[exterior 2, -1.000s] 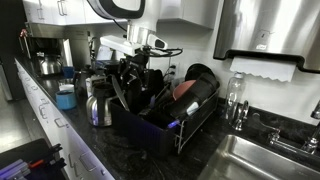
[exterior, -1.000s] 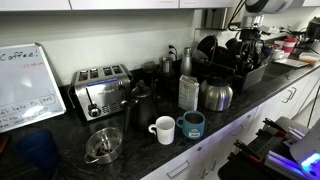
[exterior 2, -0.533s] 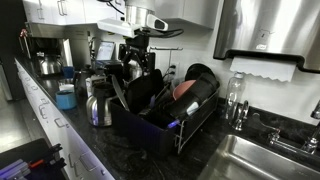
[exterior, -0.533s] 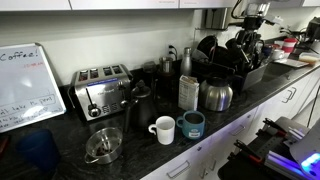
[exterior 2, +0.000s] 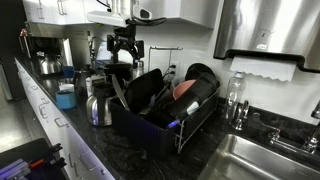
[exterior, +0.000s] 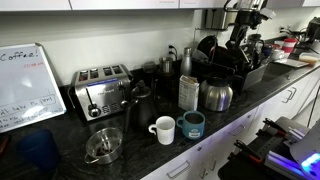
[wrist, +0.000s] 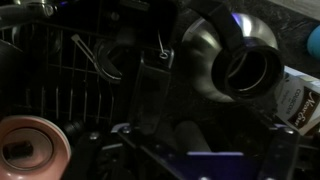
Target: Move the white box to the right
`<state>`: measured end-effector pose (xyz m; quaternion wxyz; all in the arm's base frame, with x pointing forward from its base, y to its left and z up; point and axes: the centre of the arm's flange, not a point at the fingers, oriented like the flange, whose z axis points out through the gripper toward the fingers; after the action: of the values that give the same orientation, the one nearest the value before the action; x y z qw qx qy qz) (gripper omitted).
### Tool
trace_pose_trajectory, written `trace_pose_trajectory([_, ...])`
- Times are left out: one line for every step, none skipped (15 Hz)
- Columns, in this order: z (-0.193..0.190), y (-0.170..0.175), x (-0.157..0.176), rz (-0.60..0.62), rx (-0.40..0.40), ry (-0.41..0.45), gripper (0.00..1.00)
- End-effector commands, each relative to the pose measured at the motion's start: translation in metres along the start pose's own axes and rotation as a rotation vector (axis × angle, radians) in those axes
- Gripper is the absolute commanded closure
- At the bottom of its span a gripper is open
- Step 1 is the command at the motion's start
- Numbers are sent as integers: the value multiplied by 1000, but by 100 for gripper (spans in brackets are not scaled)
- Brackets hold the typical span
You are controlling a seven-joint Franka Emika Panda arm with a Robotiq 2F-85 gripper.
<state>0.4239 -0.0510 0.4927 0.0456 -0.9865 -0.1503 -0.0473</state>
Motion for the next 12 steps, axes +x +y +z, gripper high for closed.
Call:
trace_pose_trajectory([-5,-29,3,-115,7,50,0])
trace_pose_trajectory([-5,-41,4,-150,18,52,0])
trace_pose_trajectory([-5,-53,6,-186,31,57,0])
trace_pose_trajectory([-1,-65,10,-220,54,64,0])
trace_pose_trajectory([4,-76,13,-248,67,56,0])
trace_pose_trajectory([-3,-69,13,-195,48,33,0])
trace_pose_trajectory([1,-78,14,-216,57,29,0])
trace_pose_trajectory([2,-80,15,-224,58,29,0])
trace_pose_trajectory([2,-79,14,-227,58,30,0])
trace_pose_trajectory([2,-77,14,-229,59,31,0])
trace_pose_trajectory([2,-77,14,-230,59,32,0])
trace_pose_trajectory([2,-77,14,-231,59,32,0])
